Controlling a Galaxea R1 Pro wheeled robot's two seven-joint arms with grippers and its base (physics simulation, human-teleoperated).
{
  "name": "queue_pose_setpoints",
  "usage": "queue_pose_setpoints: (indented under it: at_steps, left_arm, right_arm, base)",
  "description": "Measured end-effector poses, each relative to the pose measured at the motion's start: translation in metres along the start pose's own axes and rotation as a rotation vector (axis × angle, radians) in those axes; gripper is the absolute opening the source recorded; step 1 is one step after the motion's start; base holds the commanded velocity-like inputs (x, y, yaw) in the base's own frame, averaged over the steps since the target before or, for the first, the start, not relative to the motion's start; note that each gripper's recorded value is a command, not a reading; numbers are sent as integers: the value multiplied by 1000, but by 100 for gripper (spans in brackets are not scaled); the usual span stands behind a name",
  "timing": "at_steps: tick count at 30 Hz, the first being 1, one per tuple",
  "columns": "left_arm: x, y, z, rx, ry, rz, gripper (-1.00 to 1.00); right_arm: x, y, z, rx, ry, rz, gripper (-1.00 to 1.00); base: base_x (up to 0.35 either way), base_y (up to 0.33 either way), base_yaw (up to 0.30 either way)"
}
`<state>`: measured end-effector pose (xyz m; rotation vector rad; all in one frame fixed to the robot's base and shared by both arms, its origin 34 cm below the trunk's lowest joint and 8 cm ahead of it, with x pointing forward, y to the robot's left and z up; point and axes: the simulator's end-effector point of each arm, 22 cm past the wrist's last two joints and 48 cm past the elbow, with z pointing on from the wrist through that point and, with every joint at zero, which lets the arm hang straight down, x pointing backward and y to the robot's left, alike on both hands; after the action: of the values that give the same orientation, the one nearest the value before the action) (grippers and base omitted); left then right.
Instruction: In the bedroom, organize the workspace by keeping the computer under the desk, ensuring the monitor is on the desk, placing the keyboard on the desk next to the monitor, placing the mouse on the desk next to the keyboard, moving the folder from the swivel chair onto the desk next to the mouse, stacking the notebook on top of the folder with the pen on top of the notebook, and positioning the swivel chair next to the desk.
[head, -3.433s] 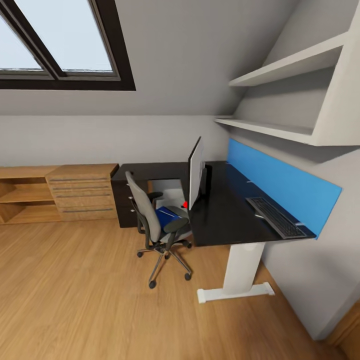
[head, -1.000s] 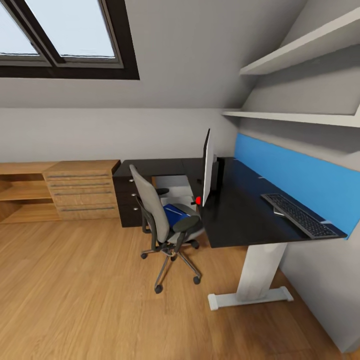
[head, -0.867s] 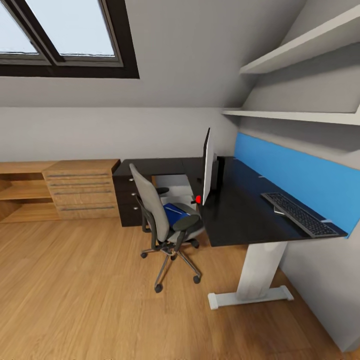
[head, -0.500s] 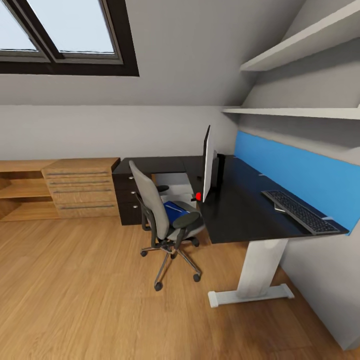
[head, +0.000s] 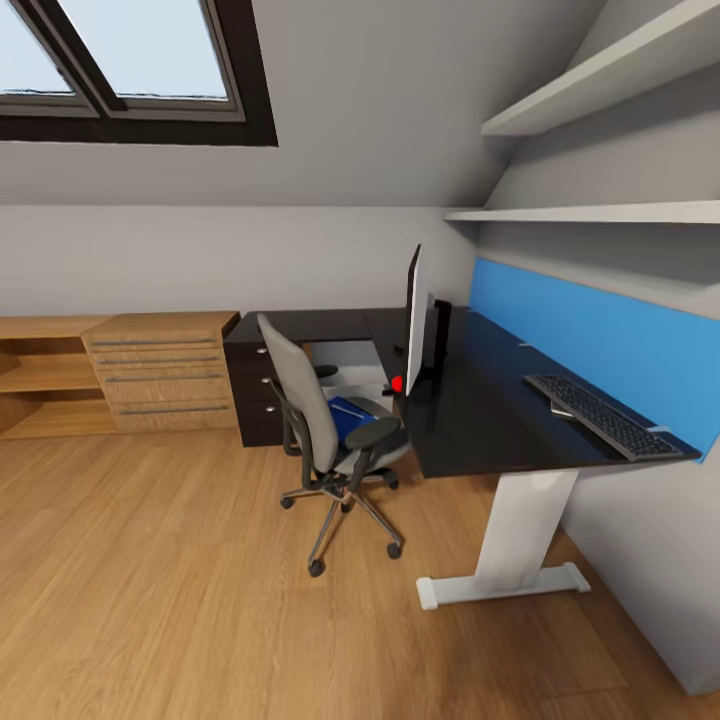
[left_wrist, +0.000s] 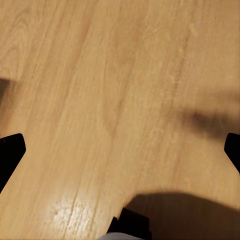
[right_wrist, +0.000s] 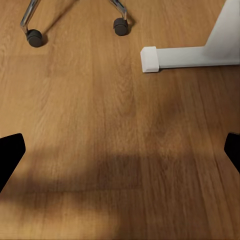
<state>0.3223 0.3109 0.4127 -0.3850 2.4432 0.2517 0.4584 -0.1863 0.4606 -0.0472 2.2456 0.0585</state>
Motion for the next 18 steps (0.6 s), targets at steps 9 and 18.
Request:
queue_pose_setpoints:
  at_steps: [9,18]
  left_arm:
    - [13,2,13,-5,3,-2,100]
    - [28,-3,24,5,8,-4,100]
  right_arm:
    - [28,-1,5,3,31,4,100]
    - [43,-6,10,10,-3,8,100]
  base:
    - [0,0,0]
    - [0,0,-10]
